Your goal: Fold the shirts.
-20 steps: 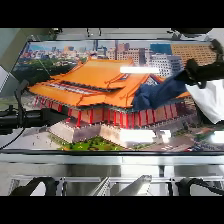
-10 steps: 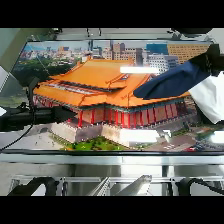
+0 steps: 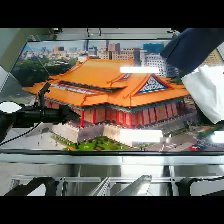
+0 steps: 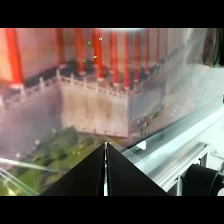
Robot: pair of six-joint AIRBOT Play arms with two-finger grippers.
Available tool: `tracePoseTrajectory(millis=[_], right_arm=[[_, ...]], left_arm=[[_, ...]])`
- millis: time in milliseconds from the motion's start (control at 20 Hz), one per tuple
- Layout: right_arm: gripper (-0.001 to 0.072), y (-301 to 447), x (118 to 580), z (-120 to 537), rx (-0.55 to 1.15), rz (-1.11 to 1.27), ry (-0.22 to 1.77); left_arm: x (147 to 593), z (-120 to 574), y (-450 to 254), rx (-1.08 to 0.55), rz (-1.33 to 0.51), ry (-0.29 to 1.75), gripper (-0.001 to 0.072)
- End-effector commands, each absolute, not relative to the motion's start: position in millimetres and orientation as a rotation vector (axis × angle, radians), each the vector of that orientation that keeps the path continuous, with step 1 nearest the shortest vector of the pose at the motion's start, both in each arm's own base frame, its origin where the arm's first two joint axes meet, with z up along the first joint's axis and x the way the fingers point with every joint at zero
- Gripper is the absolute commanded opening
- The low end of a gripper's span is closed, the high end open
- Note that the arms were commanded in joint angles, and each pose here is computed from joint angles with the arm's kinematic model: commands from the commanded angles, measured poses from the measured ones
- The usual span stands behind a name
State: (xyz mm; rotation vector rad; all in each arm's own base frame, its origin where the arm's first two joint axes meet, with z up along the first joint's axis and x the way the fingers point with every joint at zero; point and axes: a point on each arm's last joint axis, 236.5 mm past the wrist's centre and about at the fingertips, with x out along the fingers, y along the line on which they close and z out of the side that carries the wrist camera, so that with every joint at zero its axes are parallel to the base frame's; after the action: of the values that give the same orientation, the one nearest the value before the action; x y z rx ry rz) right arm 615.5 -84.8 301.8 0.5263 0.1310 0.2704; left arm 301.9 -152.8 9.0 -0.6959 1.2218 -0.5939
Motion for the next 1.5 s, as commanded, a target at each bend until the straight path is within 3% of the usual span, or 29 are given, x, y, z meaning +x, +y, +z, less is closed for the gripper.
tracePoseTrajectory(millis=[0,400,750,900,1100,1300,1450], right_arm=[[0.0010,-147.3,624.6,324.2,0.508,0.165,0.012],[0.0010,-248.6,536.3,234.3,0.489,0.028,0.383],[0.0011,-220.2,500.2,254.2,0.531,0.203,0.417],[0.0011,-224.4,523.7,259.3,0.550,0.156,0.338],[0.0011,-249.0,587.5,286.8,0.605,0.022,0.025],[0.0011,-270.7,582.7,367.4,0.486,-0.048,-0.314],[0.0011,-285.3,567.6,366.6,0.347,-0.044,-0.278]], left_arm=[[303.3,3.2,-152.3,-0.703,-0.586,1.237,0.0009],[304.7,2.7,-151.6,-0.702,-0.581,1.233,0.0010],[305.2,2.7,-151.5,-0.703,-0.580,1.231,0.0010],[306.9,2.4,-150.6,-0.702,-0.574,1.225,0.0010],[312.9,1.6,-147.6,-0.699,-0.553,1.204,0.0010],[312.1,1.5,-148.0,-0.697,-0.556,1.206,0.0009],[315.0,2.9,-148.6,-0.708,-0.552,1.195,0.0009]])
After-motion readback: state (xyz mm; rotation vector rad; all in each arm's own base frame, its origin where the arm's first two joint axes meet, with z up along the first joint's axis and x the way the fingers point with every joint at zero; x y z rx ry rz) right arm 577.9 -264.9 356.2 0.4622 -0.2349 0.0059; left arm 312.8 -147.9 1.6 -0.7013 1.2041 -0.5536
